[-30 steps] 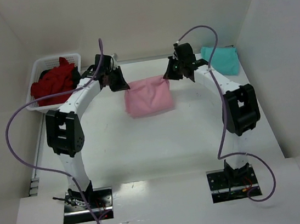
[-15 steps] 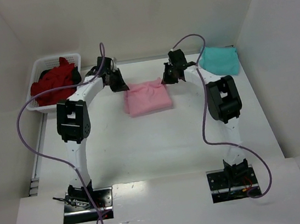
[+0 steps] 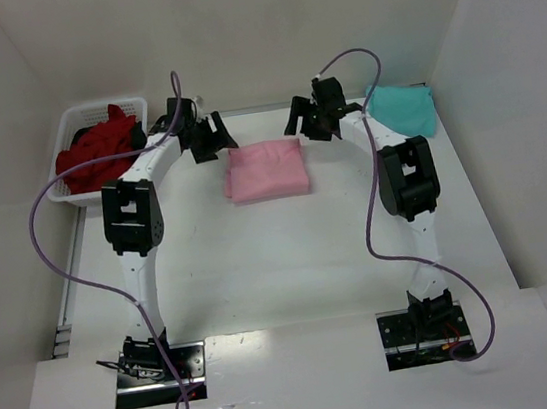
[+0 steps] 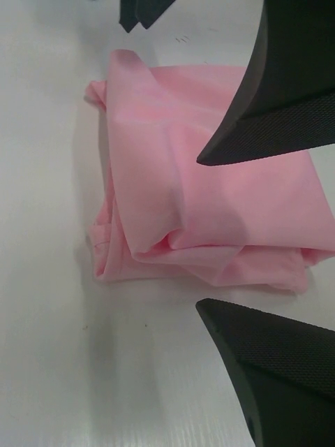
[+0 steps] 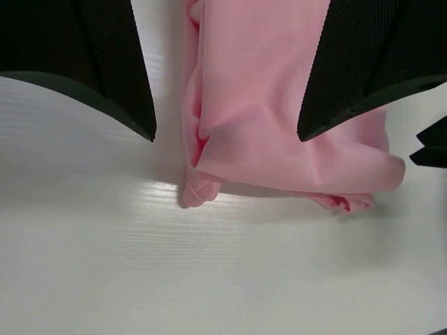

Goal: Fold and stack the t-shirts
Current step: Fold the long partially folded tshirt into a neat square, then smooth out wrinkles on the folded tshirt

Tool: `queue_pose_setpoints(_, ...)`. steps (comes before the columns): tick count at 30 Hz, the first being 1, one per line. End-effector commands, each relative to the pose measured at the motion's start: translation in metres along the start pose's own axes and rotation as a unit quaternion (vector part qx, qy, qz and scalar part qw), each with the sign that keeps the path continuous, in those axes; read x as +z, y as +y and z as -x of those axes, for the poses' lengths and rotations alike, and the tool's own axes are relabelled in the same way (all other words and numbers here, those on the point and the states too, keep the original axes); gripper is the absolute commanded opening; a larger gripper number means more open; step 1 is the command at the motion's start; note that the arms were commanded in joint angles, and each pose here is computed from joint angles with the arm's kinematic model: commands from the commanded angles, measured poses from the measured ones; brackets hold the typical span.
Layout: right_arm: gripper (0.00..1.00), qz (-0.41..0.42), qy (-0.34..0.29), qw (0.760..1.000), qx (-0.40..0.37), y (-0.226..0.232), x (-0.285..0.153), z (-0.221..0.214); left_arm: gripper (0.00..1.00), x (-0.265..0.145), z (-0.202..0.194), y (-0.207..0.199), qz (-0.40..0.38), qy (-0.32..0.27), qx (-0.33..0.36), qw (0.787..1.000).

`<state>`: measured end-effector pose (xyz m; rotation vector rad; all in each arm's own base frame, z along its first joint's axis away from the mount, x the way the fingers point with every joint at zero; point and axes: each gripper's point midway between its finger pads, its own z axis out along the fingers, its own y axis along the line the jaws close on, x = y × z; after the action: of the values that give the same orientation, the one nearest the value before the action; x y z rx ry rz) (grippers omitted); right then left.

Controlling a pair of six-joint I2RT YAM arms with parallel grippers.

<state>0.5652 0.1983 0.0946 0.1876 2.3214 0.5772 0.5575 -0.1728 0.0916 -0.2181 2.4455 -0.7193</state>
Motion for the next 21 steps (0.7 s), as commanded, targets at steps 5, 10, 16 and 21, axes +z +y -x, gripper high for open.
queue_pose_setpoints(5,0.44,0.098,-0.069,0.992,-0.037,0.054,-0.049,0.050,0.73,-0.060,0.034,-0.069,-0.121,-0.052,0.077,0.988)
queue_pose_setpoints(10,0.00,0.137,-0.037,0.990,-0.012,0.064,-0.050,0.029,0.21,-0.057,0.023,-0.091,-0.159,-0.054,0.096,0.981)
queue_pose_setpoints(16,0.00,0.199,0.024,0.980,0.001,0.070,-0.032,-0.008,0.02,-0.015,-0.014,-0.077,-0.170,-0.014,0.056,0.984)
queue_pose_setpoints(21,0.00,0.183,0.044,0.982,-0.007,0.054,-0.012,-0.026,0.02,0.008,-0.022,-0.066,-0.134,-0.031,0.048,0.989)
